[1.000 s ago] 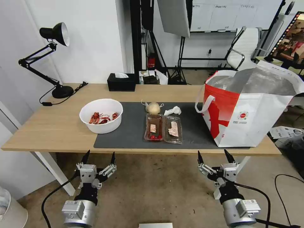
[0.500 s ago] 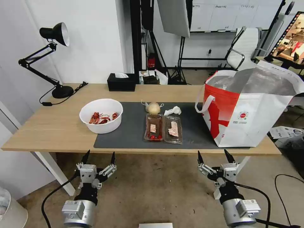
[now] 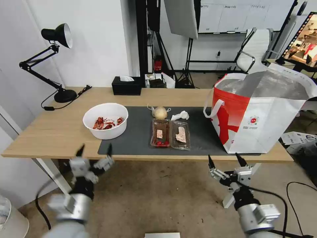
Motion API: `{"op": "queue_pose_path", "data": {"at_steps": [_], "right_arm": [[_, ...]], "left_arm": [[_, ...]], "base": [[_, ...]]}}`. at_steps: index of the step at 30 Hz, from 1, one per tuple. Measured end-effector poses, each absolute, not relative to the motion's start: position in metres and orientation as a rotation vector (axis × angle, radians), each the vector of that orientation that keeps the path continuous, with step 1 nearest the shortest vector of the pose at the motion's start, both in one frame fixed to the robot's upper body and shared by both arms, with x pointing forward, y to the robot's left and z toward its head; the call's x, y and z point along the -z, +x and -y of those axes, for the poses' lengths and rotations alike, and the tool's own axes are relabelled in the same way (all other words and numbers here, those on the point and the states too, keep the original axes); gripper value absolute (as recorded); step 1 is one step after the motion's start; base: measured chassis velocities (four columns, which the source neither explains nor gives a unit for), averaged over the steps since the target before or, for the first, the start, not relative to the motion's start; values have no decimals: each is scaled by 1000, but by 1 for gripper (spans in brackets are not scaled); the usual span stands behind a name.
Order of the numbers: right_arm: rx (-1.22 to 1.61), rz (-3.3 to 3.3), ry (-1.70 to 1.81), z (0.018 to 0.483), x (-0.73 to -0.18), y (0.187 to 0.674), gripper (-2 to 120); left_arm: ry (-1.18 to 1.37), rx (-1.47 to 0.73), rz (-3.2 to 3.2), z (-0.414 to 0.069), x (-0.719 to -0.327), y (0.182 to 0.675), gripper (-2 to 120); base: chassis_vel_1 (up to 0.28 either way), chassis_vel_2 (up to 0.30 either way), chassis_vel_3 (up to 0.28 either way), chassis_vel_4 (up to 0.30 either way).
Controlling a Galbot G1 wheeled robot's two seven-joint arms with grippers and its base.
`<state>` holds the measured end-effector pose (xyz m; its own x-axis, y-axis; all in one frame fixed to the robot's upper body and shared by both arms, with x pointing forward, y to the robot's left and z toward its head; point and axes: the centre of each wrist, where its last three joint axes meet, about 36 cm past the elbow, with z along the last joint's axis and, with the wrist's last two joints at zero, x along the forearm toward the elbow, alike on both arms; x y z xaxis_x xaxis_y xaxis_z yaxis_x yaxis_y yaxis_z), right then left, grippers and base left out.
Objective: Pick up the trash from the table and place it into the takeout bag.
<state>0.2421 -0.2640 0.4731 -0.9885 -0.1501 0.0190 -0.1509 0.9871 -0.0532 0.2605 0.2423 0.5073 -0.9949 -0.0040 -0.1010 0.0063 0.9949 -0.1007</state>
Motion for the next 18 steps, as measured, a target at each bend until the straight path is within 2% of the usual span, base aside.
{"op": "queue_pose_path", "data": {"at_steps": [5, 18], "right_arm": [[-68, 3103, 416, 284, -506, 252, 100], [54, 3072, 438, 281, -501, 253, 100]], "left_arm": [[49, 175, -3039, -238, -505, 261, 100], [74, 174, -3040, -232, -501, 263, 100]], "base": [[0, 0, 0, 0], [0, 0, 0, 0]]}}
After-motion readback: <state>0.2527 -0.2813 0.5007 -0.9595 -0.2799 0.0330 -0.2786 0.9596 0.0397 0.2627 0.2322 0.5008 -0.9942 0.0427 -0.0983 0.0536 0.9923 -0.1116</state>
